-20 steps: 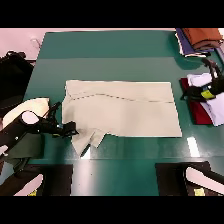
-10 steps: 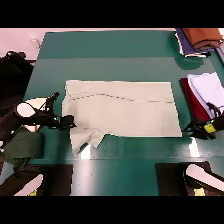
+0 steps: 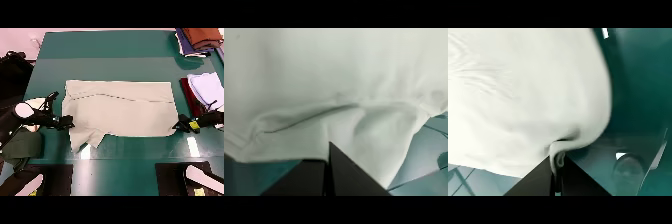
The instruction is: Fold the shirts.
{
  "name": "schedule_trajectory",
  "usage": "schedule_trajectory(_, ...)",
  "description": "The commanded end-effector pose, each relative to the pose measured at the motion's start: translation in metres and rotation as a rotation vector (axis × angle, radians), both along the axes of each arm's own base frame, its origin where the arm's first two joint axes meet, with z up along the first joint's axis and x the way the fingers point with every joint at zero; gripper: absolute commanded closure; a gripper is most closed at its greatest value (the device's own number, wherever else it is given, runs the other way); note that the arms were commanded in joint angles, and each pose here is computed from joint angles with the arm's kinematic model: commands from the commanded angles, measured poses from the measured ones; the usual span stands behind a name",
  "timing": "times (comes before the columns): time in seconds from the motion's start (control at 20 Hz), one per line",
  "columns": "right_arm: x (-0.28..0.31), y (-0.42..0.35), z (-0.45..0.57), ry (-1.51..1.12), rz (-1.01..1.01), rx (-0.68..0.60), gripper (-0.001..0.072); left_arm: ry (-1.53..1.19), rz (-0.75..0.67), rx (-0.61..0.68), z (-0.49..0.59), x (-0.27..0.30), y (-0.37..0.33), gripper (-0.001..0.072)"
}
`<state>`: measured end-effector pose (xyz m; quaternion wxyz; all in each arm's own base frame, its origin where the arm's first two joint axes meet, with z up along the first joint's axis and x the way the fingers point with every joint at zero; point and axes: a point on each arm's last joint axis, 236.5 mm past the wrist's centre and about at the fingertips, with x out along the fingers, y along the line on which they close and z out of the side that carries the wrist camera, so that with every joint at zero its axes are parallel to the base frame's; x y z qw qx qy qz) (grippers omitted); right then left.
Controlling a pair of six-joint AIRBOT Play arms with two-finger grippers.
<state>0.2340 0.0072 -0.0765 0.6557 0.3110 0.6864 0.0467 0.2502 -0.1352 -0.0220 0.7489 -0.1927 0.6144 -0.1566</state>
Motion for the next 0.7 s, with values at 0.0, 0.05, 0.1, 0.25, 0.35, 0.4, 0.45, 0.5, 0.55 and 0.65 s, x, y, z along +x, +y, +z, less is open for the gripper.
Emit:
schedule_trajectory(0.0, 0.0, 0.003, 0.019, -0.006, 0.149, -0.067, 0.0693, -0.057, -0.027, 0.036, 0.021, -0.012, 0.008, 0.0686)
schedule_trajectory(0.05, -0.004, -0.002, 0.028, -0.012, 0.193, -0.109, 0.0694, -0.056, -0.033, 0.057, 0.028, -0.024, 0.014, 0.0686)
schedule_trajectory(0.1, -0.007, -0.006, 0.038, -0.025, 0.223, -0.149, 0.0693, -0.037, -0.049, 0.073, 0.033, -0.039, 0.018, 0.0686)
schedule_trajectory(0.25, -0.019, -0.017, 0.073, -0.097, 0.253, -0.248, 0.0693, 0.006, -0.104, 0.072, 0.046, -0.075, 0.018, 0.0686)
schedule_trajectory(0.35, -0.021, -0.022, 0.09, -0.148, 0.242, -0.294, 0.0694, -0.003, -0.088, 0.067, 0.049, -0.075, 0.018, 0.0685)
schedule_trajectory(0.4, -0.017, -0.022, 0.097, -0.174, 0.23, -0.307, 0.0693, -0.036, -0.071, 0.065, 0.052, -0.067, 0.018, 0.0686)
schedule_trajectory(0.45, -0.011, -0.023, 0.104, -0.202, 0.214, -0.319, 0.0694, -0.089, -0.049, 0.06, 0.057, -0.053, 0.017, 0.0686)
schedule_trajectory(0.5, -0.002, -0.025, 0.11, -0.227, 0.201, -0.332, 0.0694, -0.15, -0.023, 0.063, 0.063, -0.035, 0.019, 0.0686)
schedule_trajectory(0.55, 0.01, -0.024, 0.114, -0.25, 0.201, -0.338, 0.0694, -0.194, -0.001, 0.072, 0.068, -0.019, 0.021, 0.0686)
schedule_trajectory(0.65, 0.034, -0.021, 0.118, -0.268, 0.225, -0.34, 0.0694, -0.254, 0.014, 0.114, 0.071, 0.014, 0.029, 0.0686)
